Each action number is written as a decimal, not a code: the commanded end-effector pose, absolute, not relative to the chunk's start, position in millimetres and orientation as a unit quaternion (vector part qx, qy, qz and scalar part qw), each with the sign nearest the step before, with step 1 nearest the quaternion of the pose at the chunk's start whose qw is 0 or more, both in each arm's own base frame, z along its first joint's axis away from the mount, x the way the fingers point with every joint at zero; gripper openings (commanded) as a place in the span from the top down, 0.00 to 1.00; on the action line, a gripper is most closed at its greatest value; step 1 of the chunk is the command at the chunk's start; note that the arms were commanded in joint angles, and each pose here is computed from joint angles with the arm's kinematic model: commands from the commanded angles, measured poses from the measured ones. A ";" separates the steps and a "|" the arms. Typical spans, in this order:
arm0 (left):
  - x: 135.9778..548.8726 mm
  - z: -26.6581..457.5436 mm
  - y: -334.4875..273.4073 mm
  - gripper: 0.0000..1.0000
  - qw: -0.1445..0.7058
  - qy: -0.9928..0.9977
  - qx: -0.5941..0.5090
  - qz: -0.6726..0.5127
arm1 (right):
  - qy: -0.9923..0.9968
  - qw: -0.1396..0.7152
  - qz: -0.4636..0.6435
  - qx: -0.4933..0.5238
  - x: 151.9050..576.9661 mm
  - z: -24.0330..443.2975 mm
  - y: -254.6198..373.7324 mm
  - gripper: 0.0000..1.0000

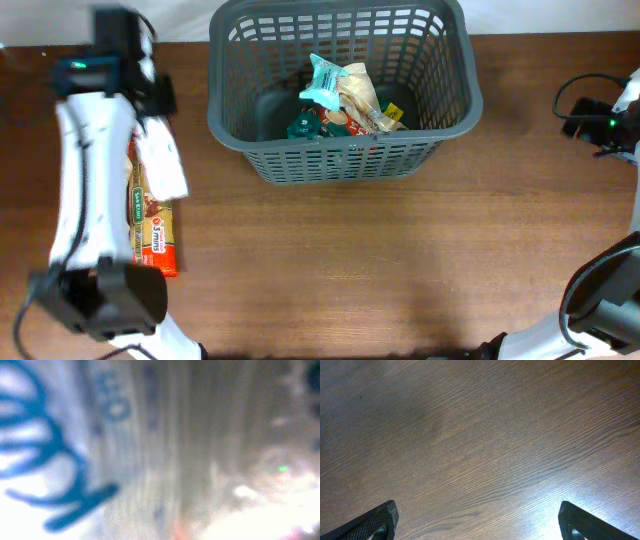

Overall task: Pack container
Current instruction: 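Carry the tissue boxes into the basket and release, then grasp the red-topped spaghetti package with the left gripper, then lift the spaghetti package and lay it in the basket, then grasp the clear snack bag with the left gripper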

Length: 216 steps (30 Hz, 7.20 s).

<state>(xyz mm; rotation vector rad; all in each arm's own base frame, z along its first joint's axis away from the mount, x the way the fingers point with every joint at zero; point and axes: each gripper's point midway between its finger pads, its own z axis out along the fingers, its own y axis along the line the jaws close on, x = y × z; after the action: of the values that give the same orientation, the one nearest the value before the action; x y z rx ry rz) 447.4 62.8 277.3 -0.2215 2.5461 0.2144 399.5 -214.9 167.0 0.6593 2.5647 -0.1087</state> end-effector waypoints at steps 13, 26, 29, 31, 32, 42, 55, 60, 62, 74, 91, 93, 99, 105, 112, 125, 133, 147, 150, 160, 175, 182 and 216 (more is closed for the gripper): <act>415.4 500.7 -169.0 0.98 0.588 0.638 0.496 0.046 | 0.934 0.255 -0.040 0.245 398.0 177.5 -213.3 0.01; 488.7 302.6 -265.9 0.98 0.396 0.650 0.645 0.073 | 0.935 0.254 -0.040 0.246 397.9 177.4 -213.3 0.01; 500.7 259.1 -265.0 0.98 0.344 0.670 0.650 0.102 | 0.934 0.255 -0.040 0.245 398.0 177.5 -213.3 0.01; 504.1 237.3 -264.0 0.98 0.316 0.678 0.653 0.118 | 0.934 0.255 -0.040 0.245 398.0 177.5 -213.3 0.01; 505.7 229.7 -262.8 0.98 0.305 0.681 0.653 0.126 | 0.934 0.255 -0.041 0.245 398.0 177.5 -213.4 0.01; 522.4 318.6 -240.6 0.01 0.395 0.744 0.484 0.235 | 0.934 0.255 -0.041 0.245 398.0 177.5 -213.4 0.01; 414.3 486.4 -87.7 0.01 0.496 0.791 0.271 0.234 | 0.934 0.255 -0.041 0.245 398.0 177.5 -213.4 0.01; 367.2 460.0 -9.6 0.01 0.439 0.843 0.188 0.248 | 0.934 0.255 -0.040 0.245 398.0 177.5 -213.3 0.01; 346.3 418.7 27.1 0.01 0.375 0.886 0.127 0.239 | 0.934 0.255 -0.041 0.245 398.0 177.5 -213.4 0.01; 297.9 152.9 101.5 0.00 0.074 0.991 -0.065 0.095 | 0.934 0.255 -0.040 0.245 398.0 177.5 -213.3 0.01; 335.6 30.6 121.8 0.00 0.010 0.991 -0.097 0.092 | 0.934 0.255 -0.041 0.245 398.0 177.5 -213.4 0.01; 339.4 22.9 122.9 0.00 0.010 0.991 -0.095 0.092 | 0.934 0.255 -0.041 0.245 398.0 177.5 -213.4 0.01; 347.8 -0.9 126.5 0.02 0.008 0.991 -0.096 0.092 | 0.934 0.255 -0.040 0.245 398.0 177.5 -213.3 0.01; 344.6 -21.8 127.5 0.31 -0.012 0.991 -0.097 0.088 | 0.934 0.255 -0.041 0.245 398.0 177.5 -213.4 0.01; 349.3 -9.9 128.8 0.98 -0.014 0.991 -0.097 0.088 | 0.934 0.255 -0.041 0.245 398.0 177.5 -213.4 0.01; 448.2 274.4 127.8 0.98 0.261 0.956 -0.072 0.116 | 0.934 0.255 -0.040 0.245 398.0 177.5 -213.3 0.01; 455.0 462.4 1.9 0.99 0.513 0.827 0.213 0.085 | 0.934 0.255 -0.041 0.245 398.0 177.5 -213.4 0.01; 452.2 395.4 -223.0 0.98 0.455 0.592 0.660 0.080 | 0.934 0.255 -0.040 0.245 398.0 177.5 -213.3 0.01; 470.7 353.8 -237.9 0.98 0.418 0.599 0.678 0.080 | 0.934 0.255 -0.040 0.245 398.0 177.5 -213.3 0.01; 528.2 241.7 -238.1 0.69 0.325 0.692 0.637 0.100 | 0.934 0.255 -0.041 0.245 398.0 177.5 -213.4 0.01; 500.2 416.6 -173.0 0.15 0.485 0.778 0.361 0.169 | 0.934 0.255 -0.040 0.245 398.0 177.5 -213.3 0.01; 432.0 476.7 -86.2 0.15 0.484 0.801 0.264 0.234 | 0.934 0.255 -0.041 0.245 398.0 177.5 -213.4 0.01; 297.6 76.3 205.1 0.19 0.007 0.943 -0.291 0.161 | 0.934 0.255 -0.040 0.245 398.0 177.5 -213.3 0.01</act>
<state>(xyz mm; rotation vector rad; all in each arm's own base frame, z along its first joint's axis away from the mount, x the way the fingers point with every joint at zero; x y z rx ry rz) 304.0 194.8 87.8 -0.7723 2.9717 0.4646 399.5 -214.8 167.0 0.6601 2.5646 -0.1093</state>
